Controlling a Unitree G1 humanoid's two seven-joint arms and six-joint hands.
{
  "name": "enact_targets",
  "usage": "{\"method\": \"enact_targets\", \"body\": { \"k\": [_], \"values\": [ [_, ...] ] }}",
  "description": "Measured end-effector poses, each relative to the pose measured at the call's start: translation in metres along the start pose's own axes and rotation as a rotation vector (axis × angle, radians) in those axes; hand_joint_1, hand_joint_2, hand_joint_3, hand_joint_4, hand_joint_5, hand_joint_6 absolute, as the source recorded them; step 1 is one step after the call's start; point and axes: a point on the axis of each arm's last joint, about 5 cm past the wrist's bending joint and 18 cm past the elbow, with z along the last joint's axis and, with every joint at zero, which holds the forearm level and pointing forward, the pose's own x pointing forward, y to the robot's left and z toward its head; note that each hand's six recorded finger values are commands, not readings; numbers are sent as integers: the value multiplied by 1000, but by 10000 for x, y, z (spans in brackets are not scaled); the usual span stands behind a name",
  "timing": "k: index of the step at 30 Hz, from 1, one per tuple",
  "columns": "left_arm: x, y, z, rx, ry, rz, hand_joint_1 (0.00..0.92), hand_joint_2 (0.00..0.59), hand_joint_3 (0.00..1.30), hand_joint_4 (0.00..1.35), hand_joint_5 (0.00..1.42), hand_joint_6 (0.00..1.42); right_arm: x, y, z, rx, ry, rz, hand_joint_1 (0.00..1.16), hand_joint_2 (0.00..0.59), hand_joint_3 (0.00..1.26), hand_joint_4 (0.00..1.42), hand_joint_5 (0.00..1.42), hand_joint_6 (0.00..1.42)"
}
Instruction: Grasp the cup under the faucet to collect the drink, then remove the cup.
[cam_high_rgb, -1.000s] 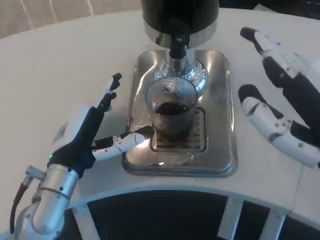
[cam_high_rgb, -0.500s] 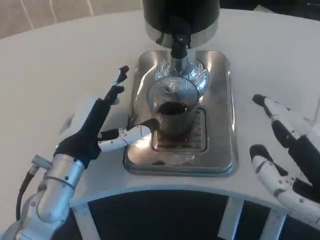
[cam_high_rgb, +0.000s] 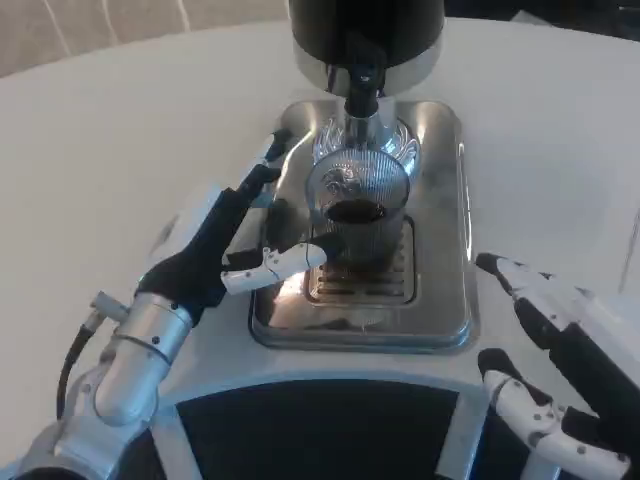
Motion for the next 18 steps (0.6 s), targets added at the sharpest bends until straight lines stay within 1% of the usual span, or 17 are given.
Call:
{"method": "enact_targets", "body": {
  "k": [4,8,10,14,18],
  "values": [
    [25,8,14,-6,-10,-5,415,83,63,16,132,232,-12,5,-9,-4,10,9,92,566,0,0,0,0],
    [45,14,42,-7,-47,-23,418,82,63,16,135,233,-18,11,-13,-2,15,16,93,566,2,0,0,0],
    [51,18,47,-8,-52,-26,419,82,63,16,136,234,-18,15,-11,-2,16,21,94,566,3,0,0,0],
    [44,34,45,-7,-65,-48,418,83,63,16,137,239,-7,23,5,-8,12,31,96,569,8,0,0,0],
    [29,91,37,6,-84,-71,414,85,63,16,138,243,9,28,24,-15,15,41,98,573,12,0,0,0]
  ]
}}
